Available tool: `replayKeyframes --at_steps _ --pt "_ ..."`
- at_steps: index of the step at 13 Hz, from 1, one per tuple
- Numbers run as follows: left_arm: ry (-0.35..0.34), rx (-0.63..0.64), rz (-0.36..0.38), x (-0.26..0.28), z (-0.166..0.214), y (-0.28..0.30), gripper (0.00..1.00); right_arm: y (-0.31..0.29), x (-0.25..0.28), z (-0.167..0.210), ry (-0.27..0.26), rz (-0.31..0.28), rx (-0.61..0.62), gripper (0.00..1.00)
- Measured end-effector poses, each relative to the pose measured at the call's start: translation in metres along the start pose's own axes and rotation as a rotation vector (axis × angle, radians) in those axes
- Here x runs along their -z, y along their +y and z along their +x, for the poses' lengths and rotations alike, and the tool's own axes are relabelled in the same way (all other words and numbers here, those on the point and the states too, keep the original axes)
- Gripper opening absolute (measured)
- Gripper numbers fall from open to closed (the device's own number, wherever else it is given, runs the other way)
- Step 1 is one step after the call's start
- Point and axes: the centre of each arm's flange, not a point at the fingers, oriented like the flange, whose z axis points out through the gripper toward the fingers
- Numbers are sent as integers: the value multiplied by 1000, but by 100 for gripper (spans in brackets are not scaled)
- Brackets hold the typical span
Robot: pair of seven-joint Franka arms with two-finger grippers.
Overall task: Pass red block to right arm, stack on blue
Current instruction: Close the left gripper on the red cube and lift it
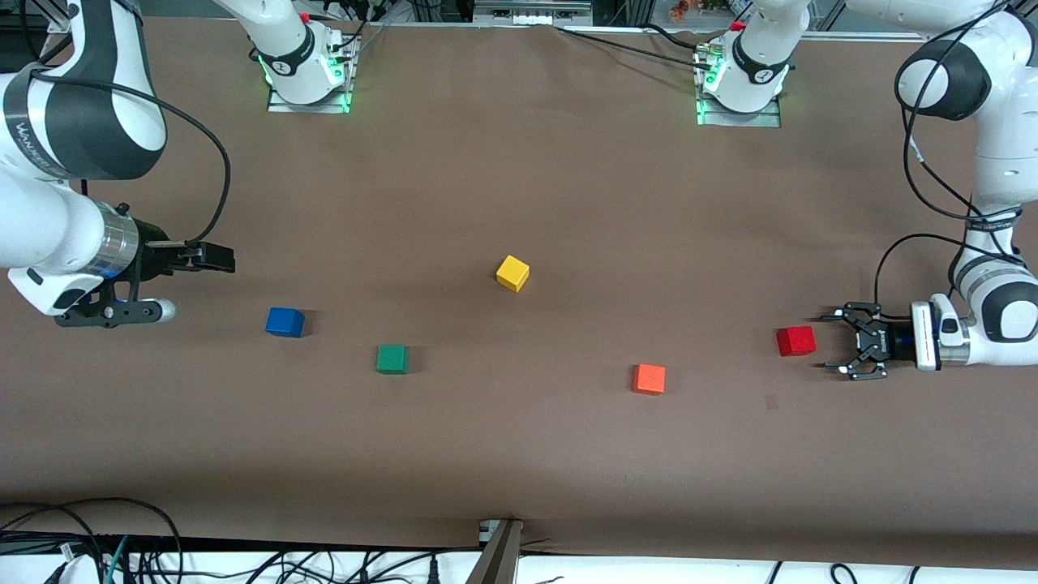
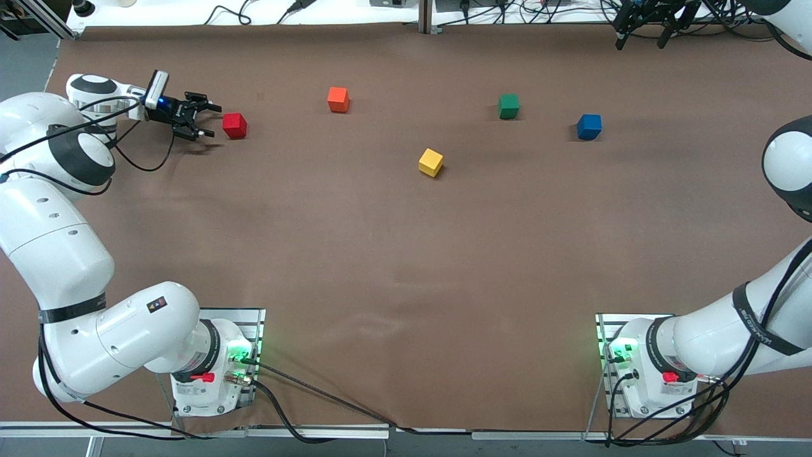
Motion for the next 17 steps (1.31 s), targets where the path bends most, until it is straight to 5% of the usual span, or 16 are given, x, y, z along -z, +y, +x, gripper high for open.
replayKeyframes --at_steps 7,17 --pt "69 -39 2 -12 -11 3 100 -1 -6 3 -9 2 1 100" --pt "83 -54 -16 -27 -11 0 99 -10 -9 5 -6 11 14 100"
